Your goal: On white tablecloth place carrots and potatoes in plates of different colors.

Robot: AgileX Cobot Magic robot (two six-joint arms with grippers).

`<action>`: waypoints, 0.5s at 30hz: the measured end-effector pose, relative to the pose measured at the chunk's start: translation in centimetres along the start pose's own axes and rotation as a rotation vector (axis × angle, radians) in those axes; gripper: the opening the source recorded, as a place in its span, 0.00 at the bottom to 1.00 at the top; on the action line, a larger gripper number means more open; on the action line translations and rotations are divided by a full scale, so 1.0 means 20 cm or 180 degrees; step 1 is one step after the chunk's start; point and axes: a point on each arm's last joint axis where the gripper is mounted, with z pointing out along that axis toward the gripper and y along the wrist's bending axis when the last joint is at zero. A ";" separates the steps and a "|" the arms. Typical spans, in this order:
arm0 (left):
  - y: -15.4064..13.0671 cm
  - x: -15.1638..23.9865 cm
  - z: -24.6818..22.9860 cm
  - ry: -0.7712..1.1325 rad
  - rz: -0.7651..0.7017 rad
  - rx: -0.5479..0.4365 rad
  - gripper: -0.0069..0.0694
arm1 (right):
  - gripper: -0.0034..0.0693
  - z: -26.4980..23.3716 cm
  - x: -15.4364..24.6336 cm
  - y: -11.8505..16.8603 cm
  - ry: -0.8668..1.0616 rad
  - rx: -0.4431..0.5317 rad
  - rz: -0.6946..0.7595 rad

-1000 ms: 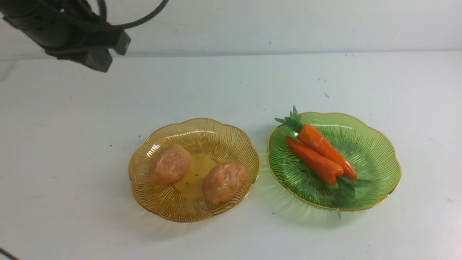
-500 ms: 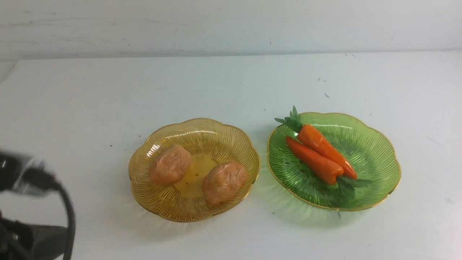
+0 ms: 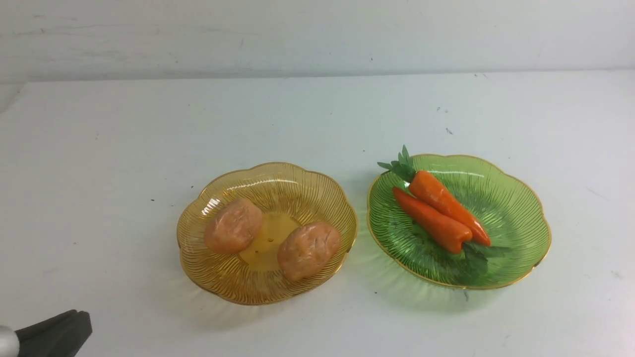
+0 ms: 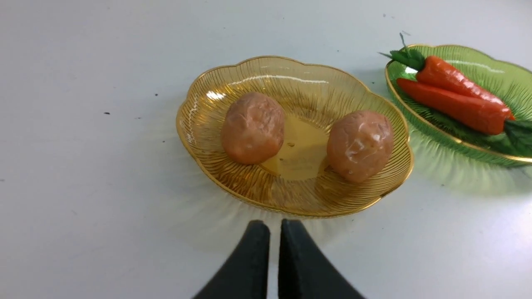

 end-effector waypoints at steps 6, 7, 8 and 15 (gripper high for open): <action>0.04 0.08 0.04 0.0001 0.0304 -0.0202 0.13 | 0.03 0.00 0.00 0.00 0.0000 0.0000 0.0000; 0.05 0.09 0.05 -0.0016 0.0324 -0.0225 0.13 | 0.03 0.00 0.00 0.00 0.0000 0.0000 0.0000; 0.06 0.11 0.05 -0.0035 0.0339 -0.0259 0.13 | 0.03 0.00 0.00 0.00 0.0000 0.0000 0.0000; 0.14 0.31 0.01 -0.0376 0.0293 -0.0795 0.13 | 0.03 0.00 0.00 0.00 0.0000 0.0000 0.0000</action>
